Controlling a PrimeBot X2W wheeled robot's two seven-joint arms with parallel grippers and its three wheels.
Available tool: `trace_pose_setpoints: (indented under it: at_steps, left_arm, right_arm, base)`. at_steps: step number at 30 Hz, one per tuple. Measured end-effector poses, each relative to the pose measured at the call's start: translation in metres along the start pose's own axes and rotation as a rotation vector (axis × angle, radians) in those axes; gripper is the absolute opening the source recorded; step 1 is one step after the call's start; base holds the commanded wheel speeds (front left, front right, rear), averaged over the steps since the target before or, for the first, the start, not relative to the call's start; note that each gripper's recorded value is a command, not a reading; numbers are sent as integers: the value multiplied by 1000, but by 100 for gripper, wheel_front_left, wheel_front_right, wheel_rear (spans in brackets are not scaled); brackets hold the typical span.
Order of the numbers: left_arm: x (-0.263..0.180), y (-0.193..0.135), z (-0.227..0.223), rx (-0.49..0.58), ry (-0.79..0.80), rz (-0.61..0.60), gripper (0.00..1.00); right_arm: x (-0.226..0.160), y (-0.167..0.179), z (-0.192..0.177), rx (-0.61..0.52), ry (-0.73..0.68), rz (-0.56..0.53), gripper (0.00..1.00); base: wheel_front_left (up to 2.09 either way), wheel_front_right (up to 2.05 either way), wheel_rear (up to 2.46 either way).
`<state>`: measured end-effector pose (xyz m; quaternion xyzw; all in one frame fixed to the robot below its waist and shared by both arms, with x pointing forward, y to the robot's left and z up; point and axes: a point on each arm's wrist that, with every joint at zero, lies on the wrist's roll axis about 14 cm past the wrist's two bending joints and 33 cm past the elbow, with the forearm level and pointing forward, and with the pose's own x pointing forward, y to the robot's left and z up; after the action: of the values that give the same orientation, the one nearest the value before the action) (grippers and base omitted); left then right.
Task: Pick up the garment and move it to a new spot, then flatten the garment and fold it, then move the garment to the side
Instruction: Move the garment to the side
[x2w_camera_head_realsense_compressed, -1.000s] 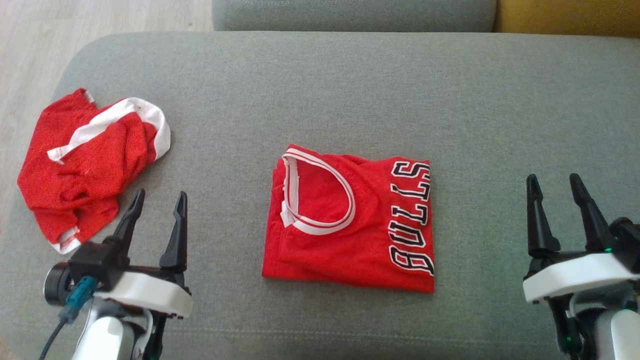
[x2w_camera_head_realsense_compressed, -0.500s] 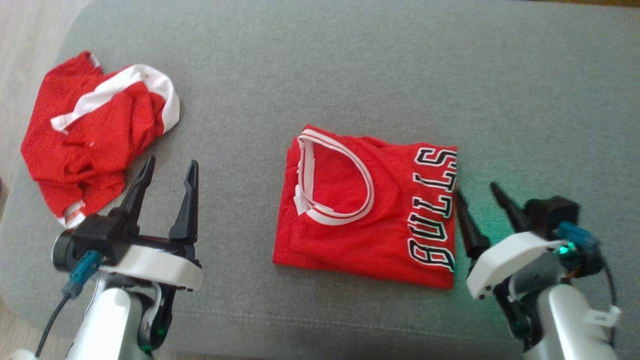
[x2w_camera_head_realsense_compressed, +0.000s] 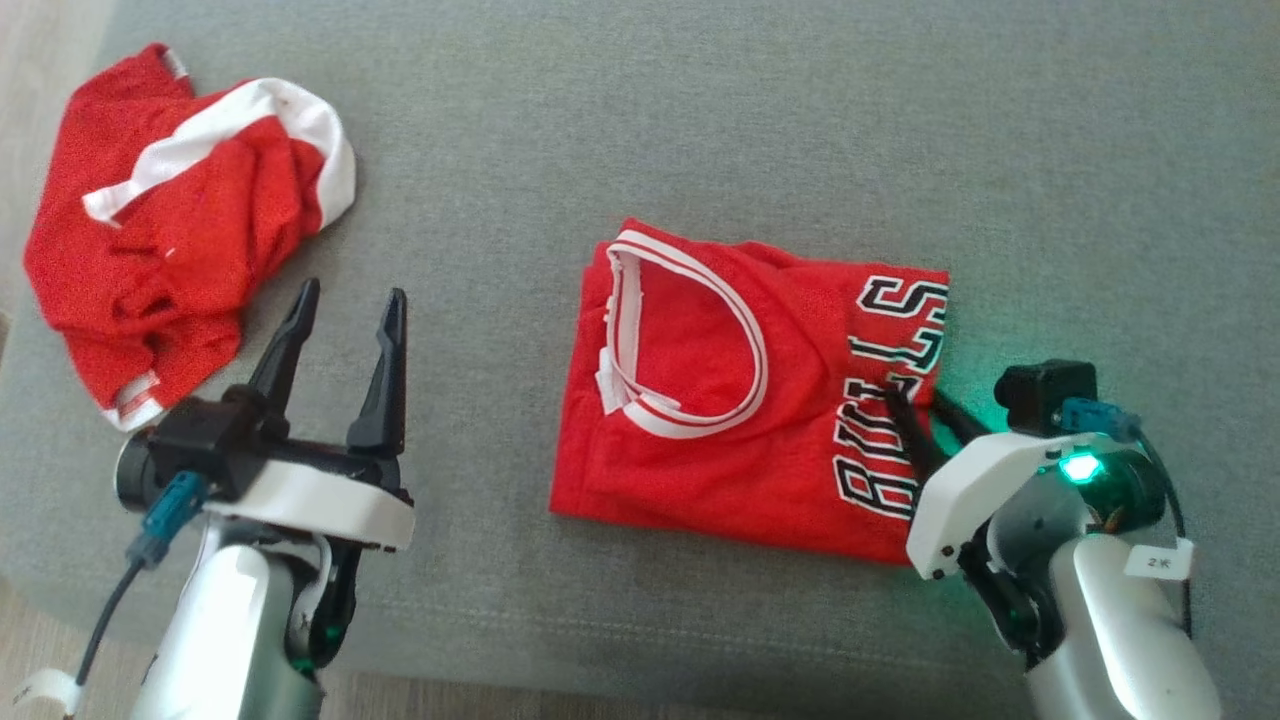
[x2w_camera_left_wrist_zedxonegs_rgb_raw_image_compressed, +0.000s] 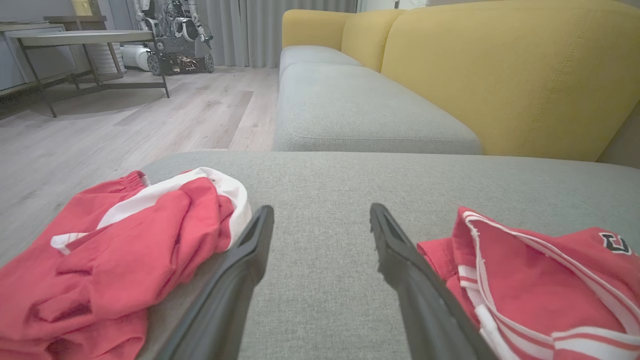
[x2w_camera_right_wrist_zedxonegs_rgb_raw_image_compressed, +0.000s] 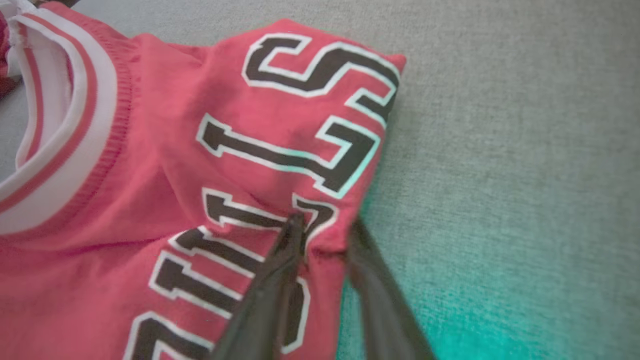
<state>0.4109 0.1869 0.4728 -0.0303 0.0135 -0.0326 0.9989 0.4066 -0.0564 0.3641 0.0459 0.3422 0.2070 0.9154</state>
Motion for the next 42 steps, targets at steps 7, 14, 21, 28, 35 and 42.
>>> trace_pose_setpoints:
  at_steps: [7,14,21,28,35,42]
  left_arm:
    - [14,-12,2,-5,-17,-42,100]
    - [31,-37,0,-11,-27,-128,100]
    - [58,-69,-6,-27,-36,-234,100]
    - [85,-87,-22,-44,-35,-295,100]
    - [103,-97,-47,-63,-6,-334,100]
    - [115,-106,-65,-77,13,-366,100]
  right_arm:
    - [-13,-12,12,-6,-52,-39,0]
    - [-41,-73,34,7,-134,-206,0]
    - [-80,-163,85,0,-269,-437,0]
    - [-98,-235,111,29,-318,-598,0]
    - [-110,-283,109,93,-330,-722,0]
    - [-108,-301,103,119,-317,-760,0]
  base:
    - [0,0,0]
    - [0,0,0]
    - [0,0,0]
    - [0,0,0]
    - [0,0,0]
    - [0,0,0]
